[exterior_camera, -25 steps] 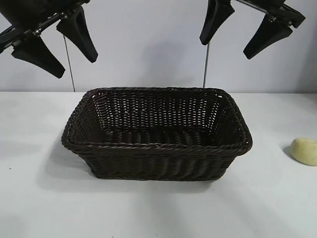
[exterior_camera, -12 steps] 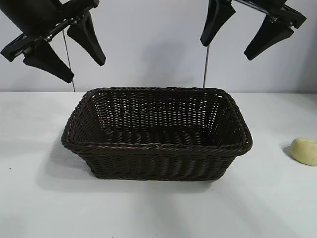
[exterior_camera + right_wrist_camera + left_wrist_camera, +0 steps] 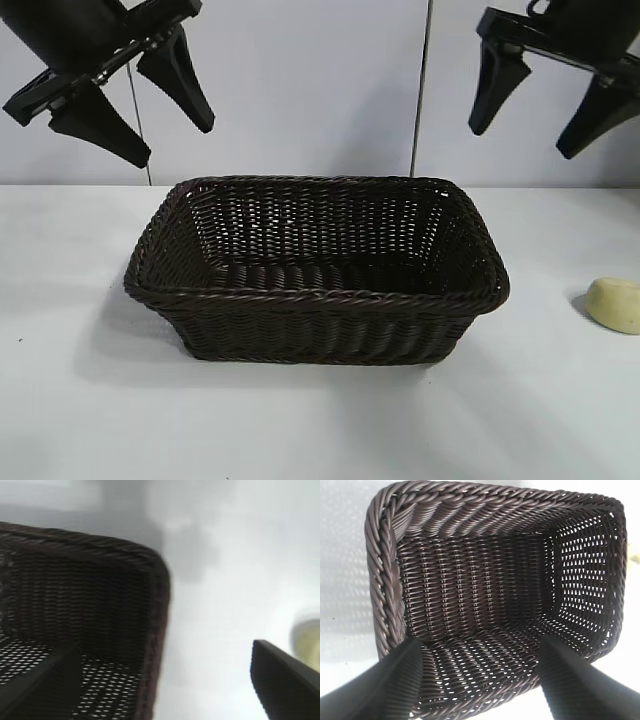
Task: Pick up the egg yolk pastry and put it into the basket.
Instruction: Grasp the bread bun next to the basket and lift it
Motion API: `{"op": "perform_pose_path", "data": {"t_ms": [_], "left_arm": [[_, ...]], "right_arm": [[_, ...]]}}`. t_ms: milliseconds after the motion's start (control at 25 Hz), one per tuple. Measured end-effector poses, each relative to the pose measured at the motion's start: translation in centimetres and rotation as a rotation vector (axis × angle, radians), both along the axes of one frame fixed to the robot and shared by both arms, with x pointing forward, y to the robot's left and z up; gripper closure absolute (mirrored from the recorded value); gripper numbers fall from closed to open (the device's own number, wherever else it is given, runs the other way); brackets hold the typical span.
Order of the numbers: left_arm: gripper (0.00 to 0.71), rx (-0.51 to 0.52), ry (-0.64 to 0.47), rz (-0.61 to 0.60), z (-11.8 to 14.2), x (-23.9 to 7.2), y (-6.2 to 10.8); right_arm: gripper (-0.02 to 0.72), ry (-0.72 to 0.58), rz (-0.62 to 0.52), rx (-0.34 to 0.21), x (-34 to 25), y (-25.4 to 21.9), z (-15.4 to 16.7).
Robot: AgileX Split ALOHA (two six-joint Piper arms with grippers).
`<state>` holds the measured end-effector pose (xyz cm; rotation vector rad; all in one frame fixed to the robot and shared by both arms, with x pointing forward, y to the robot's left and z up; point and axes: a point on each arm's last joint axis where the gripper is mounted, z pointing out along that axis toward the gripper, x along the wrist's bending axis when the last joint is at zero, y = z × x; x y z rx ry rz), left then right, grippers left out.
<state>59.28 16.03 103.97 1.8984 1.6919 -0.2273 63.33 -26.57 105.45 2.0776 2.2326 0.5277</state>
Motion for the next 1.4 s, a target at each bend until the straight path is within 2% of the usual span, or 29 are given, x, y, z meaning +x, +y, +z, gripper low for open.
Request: {"op": "perform_pose_path", "data": {"t_ms": [240,640,1080,1400], "left_arm": [[0.225,-0.002,0.000,0.001,0.0,0.0,0.0],[0.225,-0.002,-0.001,0.002,0.0,0.0,0.0],[0.225,0.005,-0.017,-0.023,0.0,0.0,0.0],[0.225,0.006,-0.018,-0.025,0.0,0.0,0.0]], "right_arm": [[0.050,0.092,-0.039,-0.102,-0.1,-3.5,-1.3],[0.050,0.190,-0.059,-0.194,0.9,-4.9,-5.1],[0.050,0.333,-0.061,-0.228,2.0,-5.3,-11.0],[0.050,0.395,-0.076,-0.274,2.2,-5.8,-13.6]]}}
